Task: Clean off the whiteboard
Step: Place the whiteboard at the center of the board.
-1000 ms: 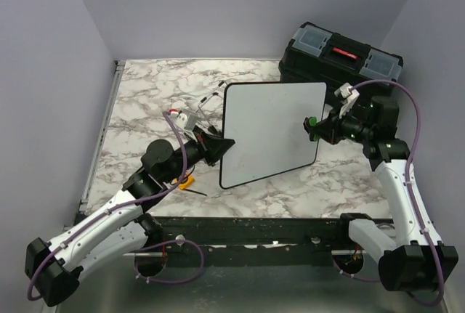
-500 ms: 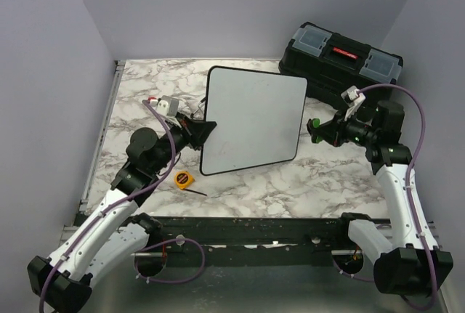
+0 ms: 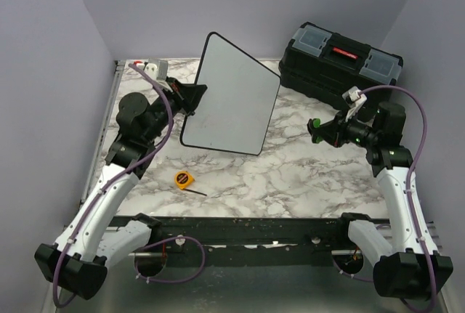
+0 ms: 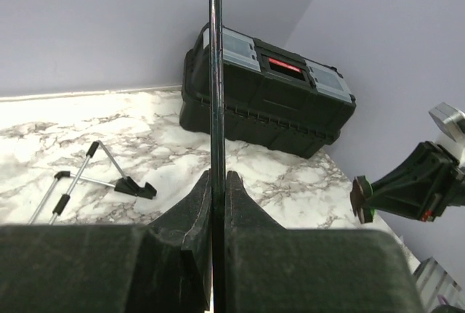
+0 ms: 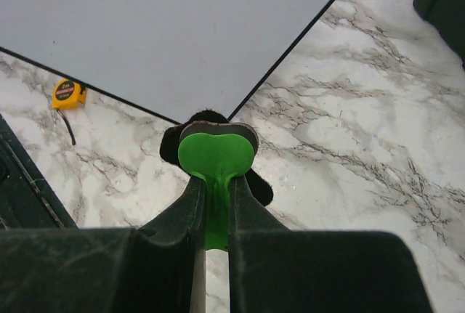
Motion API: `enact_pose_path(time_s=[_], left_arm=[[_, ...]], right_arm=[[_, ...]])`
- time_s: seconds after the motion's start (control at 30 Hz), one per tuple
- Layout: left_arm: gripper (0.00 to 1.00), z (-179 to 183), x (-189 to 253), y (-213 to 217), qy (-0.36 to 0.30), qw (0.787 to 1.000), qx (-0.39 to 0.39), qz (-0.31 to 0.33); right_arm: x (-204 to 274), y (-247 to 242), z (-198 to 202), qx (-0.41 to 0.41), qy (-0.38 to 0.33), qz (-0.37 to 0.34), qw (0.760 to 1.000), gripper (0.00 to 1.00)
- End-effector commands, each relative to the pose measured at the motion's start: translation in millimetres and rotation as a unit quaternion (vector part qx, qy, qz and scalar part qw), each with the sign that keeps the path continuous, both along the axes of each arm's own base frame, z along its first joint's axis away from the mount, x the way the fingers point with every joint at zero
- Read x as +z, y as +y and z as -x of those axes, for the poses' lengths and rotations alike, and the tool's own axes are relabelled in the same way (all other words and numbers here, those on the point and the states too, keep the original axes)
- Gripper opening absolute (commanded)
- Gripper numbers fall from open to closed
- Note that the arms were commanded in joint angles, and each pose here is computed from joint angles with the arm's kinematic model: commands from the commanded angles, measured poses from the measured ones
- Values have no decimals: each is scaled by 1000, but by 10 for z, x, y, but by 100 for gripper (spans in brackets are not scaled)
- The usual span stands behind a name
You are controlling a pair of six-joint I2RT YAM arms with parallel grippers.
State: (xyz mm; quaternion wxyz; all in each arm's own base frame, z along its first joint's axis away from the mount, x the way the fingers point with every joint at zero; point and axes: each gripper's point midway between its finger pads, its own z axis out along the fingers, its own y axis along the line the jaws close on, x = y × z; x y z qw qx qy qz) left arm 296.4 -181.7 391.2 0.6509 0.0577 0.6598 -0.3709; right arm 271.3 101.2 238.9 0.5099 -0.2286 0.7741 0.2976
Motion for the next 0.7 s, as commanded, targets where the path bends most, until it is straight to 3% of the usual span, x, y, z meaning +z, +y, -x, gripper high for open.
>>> enact_pose_path(time_s=[0.0, 0.27, 0.67], left_arm=[[0, -83, 638, -45, -92, 996, -12, 10], [0, -332, 840, -114, -108, 994, -7, -27], [0, -611, 1563, -71, -193, 980, 38, 31]], right_arm=[[2, 1, 26, -1, -4, -5, 1000, 1], [17, 3, 32, -1, -7, -5, 1000, 1], [20, 7, 41, 0, -9, -6, 1000, 1]])
